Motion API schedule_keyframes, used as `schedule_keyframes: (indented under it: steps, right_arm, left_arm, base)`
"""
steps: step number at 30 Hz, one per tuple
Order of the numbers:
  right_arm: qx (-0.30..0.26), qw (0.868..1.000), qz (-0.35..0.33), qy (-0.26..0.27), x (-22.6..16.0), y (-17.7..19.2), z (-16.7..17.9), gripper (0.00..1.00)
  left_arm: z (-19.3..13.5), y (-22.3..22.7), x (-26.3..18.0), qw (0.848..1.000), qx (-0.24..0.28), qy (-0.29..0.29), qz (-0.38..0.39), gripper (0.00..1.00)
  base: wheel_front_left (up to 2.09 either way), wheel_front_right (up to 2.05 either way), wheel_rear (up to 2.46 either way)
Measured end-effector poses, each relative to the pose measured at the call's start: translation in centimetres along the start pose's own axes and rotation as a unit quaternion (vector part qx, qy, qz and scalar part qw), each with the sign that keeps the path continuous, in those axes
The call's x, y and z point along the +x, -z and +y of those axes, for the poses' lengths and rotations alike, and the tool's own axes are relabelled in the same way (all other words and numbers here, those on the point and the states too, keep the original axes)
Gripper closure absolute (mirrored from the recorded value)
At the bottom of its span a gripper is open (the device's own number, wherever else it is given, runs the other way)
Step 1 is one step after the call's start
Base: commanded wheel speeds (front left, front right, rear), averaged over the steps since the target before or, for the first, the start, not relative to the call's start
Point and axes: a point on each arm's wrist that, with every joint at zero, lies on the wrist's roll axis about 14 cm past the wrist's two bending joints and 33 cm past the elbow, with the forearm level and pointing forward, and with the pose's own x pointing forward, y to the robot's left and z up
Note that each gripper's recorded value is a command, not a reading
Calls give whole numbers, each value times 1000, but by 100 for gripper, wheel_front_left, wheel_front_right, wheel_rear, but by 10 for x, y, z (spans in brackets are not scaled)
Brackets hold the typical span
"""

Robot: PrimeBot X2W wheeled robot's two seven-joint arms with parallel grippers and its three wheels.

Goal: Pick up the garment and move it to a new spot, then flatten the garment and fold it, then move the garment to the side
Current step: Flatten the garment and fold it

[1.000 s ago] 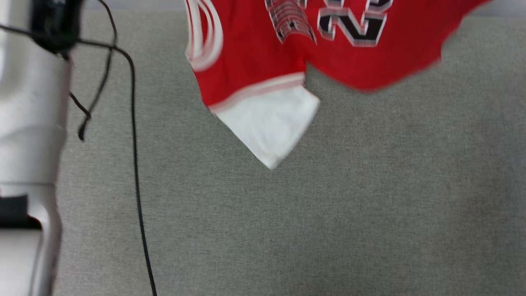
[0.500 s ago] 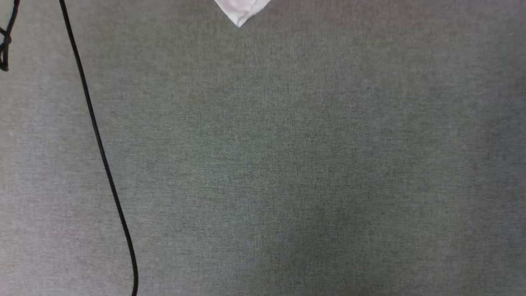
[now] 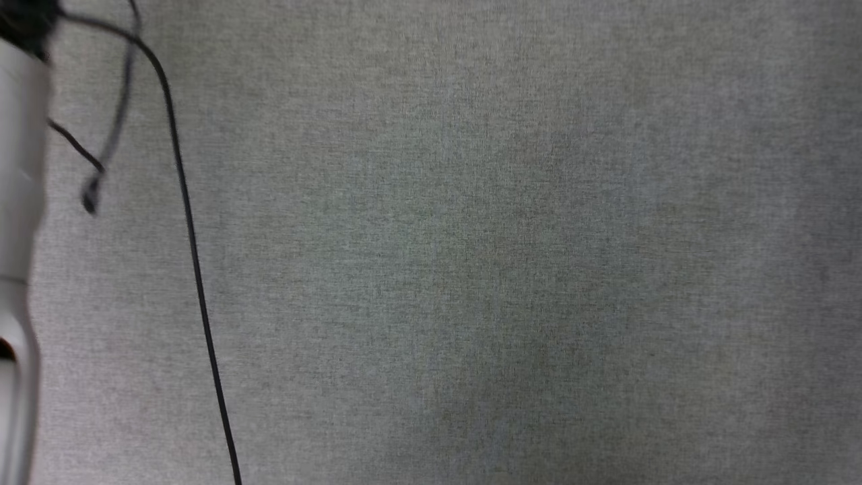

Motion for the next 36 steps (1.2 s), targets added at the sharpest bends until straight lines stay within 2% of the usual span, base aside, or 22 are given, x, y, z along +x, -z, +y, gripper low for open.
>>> schedule_keyframes:
  steps: [9, 12, 25, 36]
  right_arm:
    - [40, 996, 81, -10, -54, 84, 9, 100]
    - [55, 994, 96, -8, -80, 101, 8, 100]
    - [83, 991, 100, 10, -195, 115, -5, 100]
    - [112, 985, 128, 20, -293, 126, 6, 100]
  left_arm:
    - [4, 62, -78, 994, -58, -25, 84, 100]
    - [7, 66, -108, 992, -71, -36, 94, 100]
    - [-5, 79, -232, 984, -102, -62, 131, 100]
    - [-5, 80, -328, 976, -113, -101, 158, 100]
  base:
    - [0, 0, 0]
    - [0, 0, 0]
    - [0, 0, 0]
    - [0, 0, 0]
